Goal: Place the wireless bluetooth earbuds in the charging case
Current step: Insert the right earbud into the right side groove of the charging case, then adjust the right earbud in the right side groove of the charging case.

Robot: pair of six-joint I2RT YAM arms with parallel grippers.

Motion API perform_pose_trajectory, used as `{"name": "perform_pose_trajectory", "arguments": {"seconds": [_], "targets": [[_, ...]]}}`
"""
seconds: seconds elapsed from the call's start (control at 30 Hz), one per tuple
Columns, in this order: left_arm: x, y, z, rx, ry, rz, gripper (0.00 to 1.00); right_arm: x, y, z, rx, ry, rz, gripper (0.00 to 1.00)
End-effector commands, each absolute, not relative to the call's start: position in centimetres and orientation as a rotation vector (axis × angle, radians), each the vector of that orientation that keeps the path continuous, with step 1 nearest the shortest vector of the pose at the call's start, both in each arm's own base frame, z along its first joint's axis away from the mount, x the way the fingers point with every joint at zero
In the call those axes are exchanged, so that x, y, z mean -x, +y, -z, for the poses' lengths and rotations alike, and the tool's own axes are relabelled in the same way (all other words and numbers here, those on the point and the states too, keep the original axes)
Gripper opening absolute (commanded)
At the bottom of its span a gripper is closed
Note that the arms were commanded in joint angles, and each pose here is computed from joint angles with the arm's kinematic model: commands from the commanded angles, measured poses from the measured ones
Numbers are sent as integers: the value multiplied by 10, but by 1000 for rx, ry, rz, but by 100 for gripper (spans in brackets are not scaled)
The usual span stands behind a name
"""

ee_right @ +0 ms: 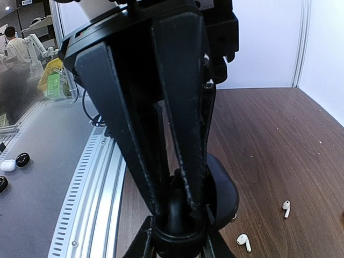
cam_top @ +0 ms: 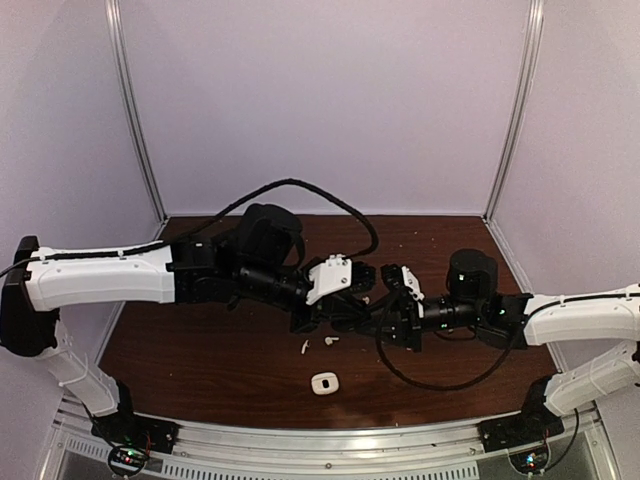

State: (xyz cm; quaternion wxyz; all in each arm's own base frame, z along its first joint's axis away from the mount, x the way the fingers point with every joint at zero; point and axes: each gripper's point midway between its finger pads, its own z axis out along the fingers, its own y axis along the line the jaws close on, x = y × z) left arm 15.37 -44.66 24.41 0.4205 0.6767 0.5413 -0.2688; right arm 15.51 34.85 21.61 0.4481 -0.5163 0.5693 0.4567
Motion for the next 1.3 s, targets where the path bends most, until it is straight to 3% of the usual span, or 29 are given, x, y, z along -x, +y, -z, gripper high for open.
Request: {"name": "perform_pose_trajectory", "arguments": {"seconds": [0.0,0.93,1.27], "targets": [[-157,-445,-287,-1624,1284,655,17,-151,349,-236,1261,1321,-1132,0],[-150,-449,-262,-1680,1347,715,11,-150,348,-239,1247,1322,-1133,0],[-146,-452,-244,-1741,1372,736,0,-147,349,-242,1256,1300,-1129,0]]}}
